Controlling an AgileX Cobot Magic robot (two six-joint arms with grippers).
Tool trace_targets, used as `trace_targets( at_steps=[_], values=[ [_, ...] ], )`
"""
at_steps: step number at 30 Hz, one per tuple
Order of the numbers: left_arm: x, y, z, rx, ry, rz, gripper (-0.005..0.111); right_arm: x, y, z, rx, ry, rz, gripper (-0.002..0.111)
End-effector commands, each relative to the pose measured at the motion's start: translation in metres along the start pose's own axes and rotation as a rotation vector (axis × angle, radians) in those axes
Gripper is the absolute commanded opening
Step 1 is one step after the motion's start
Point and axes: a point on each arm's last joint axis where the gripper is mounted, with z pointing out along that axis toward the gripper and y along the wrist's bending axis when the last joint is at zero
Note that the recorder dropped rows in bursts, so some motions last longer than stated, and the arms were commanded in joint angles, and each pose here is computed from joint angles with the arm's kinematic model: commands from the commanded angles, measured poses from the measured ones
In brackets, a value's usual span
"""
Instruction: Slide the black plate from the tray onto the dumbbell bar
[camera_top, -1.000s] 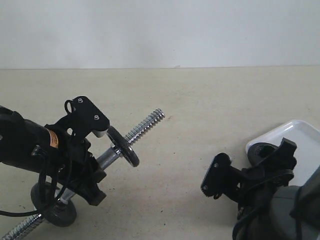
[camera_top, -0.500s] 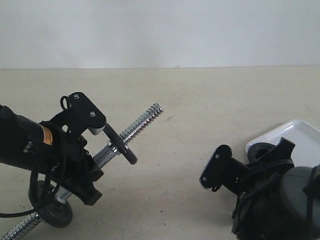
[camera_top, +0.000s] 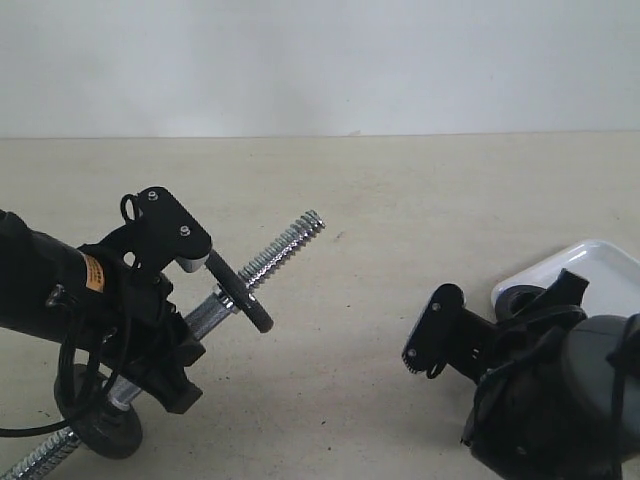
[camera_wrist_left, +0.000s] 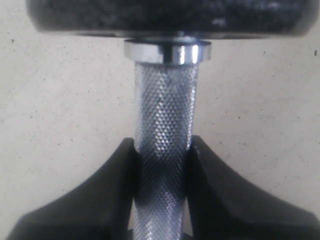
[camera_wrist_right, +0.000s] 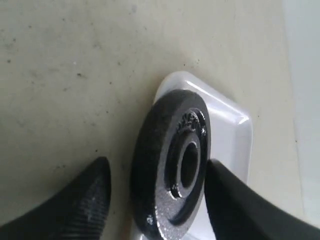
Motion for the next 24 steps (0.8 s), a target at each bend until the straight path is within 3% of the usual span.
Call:
trace_targets(
  at_steps=[1, 6, 18, 24],
  values=[
    [-0.0572, 0.0198, -0.0341, -0.208, -0.577, -0.001, 0.004, 0.0009, 0.008, 0.0013, -0.095, 0.011, -0.009, 0.062],
    [-0.057, 0.0197, -0.0339, -0.207, -0.575, -0.001, 0.004, 0.0016, 0.0064, 0.0021, -0.068, 0.017, -0.013, 0.077],
    [-0.057, 0.0197, -0.0339, -0.209, -0.574, 0.007, 0.004, 0.0014, 0.0047, 0.0022, -0.049, 0.016, 0.007, 0.077],
    [-0.0573, 0.0198, -0.0342, -0.213, -0.577, 0.014, 0.004, 0.004, 0.0049, 0.0021, -0.05, 0.047, 0.105, 0.077]
  ],
)
